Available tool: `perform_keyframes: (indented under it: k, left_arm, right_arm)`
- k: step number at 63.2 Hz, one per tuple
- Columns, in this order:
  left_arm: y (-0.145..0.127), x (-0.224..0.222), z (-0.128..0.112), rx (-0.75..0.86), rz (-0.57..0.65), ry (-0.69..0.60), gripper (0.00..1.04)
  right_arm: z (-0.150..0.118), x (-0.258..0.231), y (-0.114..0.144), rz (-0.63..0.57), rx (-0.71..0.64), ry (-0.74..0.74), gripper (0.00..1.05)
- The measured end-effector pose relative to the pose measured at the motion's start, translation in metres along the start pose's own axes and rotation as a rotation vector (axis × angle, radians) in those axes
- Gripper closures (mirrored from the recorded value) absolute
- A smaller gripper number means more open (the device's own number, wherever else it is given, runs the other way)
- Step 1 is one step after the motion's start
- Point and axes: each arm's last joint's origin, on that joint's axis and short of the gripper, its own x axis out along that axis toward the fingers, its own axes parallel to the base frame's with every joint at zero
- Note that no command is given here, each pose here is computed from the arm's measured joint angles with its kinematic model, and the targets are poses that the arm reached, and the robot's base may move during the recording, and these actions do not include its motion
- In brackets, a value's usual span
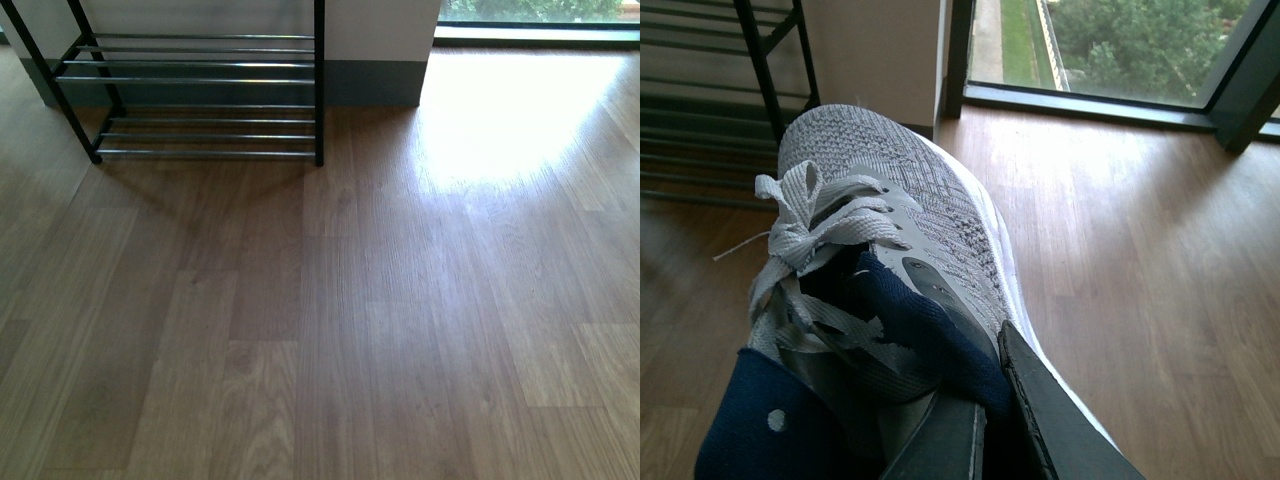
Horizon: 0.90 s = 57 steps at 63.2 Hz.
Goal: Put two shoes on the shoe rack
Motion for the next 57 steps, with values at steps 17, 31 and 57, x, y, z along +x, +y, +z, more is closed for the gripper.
perform_keyframes:
  k: [17,31,57]
  left_arm:
    - [0.0001,-0.0001,0.0001,0.0,0.003,-0.001,1.04]
    - [-0.0003,0.0001,-0.0001,0.001,-0.006,0.002,1.04]
    - [-0.0001,0.0002,-0.0002,0.001,0.0,0.001,1.04]
  right_arm:
    - [0.0,0.0001,0.0002,0.009,0.0,-0.002,1.04]
    - [-0.0005,0.0006,-0.0005,-0.005,0.002,0.005,1.04]
    - [-0.0004,0.0003,0.0001,0.007,0.001,0.001,1.04]
